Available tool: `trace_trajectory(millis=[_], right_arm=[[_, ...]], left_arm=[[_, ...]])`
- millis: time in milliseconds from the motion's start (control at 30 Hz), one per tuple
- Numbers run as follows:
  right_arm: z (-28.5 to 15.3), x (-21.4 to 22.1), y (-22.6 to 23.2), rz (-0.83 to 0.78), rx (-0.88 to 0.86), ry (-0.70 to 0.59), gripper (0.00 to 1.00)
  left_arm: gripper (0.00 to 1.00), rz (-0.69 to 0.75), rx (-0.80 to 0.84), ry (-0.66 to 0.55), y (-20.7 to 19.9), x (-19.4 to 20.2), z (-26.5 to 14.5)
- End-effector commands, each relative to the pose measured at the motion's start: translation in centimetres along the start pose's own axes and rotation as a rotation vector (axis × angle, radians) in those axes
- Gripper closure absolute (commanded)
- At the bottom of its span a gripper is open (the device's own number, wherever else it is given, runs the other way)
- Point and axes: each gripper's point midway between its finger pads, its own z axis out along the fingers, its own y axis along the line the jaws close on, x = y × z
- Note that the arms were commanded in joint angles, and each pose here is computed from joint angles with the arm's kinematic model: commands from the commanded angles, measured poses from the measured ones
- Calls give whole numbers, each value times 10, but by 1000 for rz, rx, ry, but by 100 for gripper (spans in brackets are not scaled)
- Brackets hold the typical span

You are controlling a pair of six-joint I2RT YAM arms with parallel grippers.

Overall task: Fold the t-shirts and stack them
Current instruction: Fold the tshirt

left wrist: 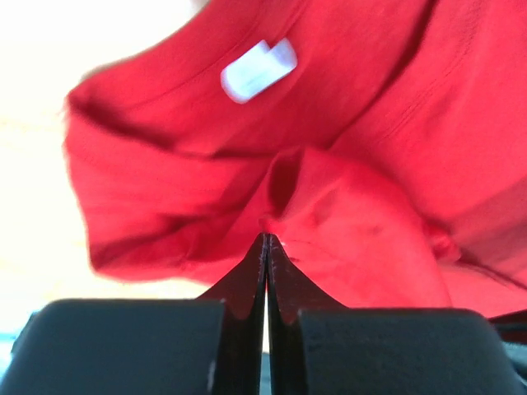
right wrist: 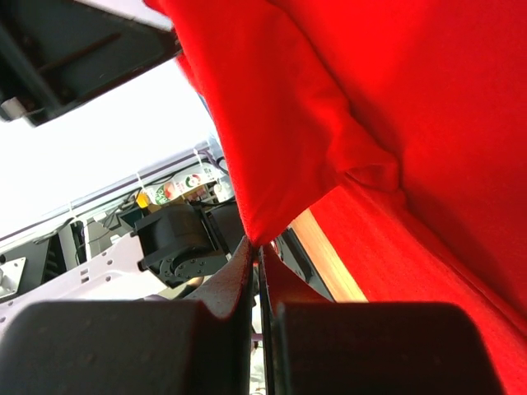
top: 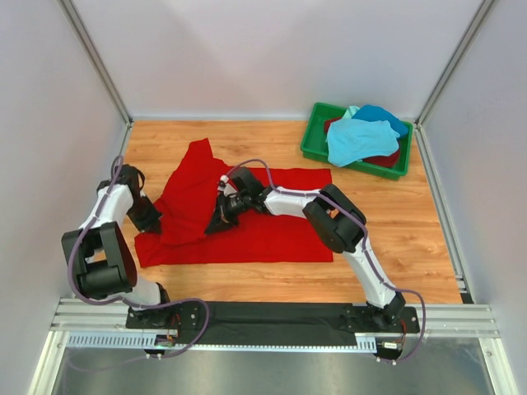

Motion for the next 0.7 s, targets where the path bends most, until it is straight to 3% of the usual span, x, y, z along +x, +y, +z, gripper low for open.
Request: trace_trajectory(millis=[0, 233, 567, 667], right_arm=[[-6, 3, 13, -23, -22, 6, 100], [-8, 18, 3, -39, 51, 40, 100], [2, 34, -9, -55, 114, 89, 100], [4, 35, -13, -72, 128, 109, 91]], left_arm=[[100, -54, -57, -31, 9, -3, -26], [100, -107, -179, -14, 33, 17, -48], [100, -167, -340, 77, 60, 35, -32], [100, -209, -353, 96, 65, 36, -29]])
